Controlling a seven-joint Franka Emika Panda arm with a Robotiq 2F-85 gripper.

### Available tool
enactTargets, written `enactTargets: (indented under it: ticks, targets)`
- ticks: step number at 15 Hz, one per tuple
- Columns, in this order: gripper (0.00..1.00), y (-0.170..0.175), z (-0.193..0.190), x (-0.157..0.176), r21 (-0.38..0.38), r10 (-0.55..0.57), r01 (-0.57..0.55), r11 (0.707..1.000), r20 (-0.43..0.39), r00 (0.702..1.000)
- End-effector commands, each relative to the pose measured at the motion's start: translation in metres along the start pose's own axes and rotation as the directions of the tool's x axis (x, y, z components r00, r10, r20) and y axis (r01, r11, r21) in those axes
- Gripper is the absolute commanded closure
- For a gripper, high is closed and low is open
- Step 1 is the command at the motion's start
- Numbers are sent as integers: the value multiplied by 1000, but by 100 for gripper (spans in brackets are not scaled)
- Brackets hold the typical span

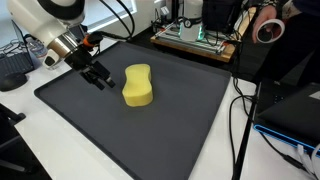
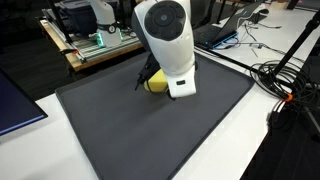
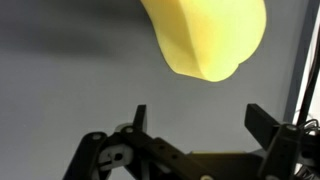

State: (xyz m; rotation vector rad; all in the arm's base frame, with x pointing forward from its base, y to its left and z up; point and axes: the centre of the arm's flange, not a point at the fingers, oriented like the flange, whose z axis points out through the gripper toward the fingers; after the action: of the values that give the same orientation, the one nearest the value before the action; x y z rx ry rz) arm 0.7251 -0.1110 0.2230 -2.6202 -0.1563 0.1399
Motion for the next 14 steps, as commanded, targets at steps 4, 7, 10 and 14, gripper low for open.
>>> enactTargets:
  ticks: [4,7,10,14]
  targets:
    - [0,-23,-28,34,18,-30,28,999,97,995]
    - [0,-55,-34,39,-36,6,-2,999,130,991]
    - [0,-84,-31,42,-112,79,-63,992,143,987]
    - [0,-115,-22,40,-257,193,-157,954,120,974]
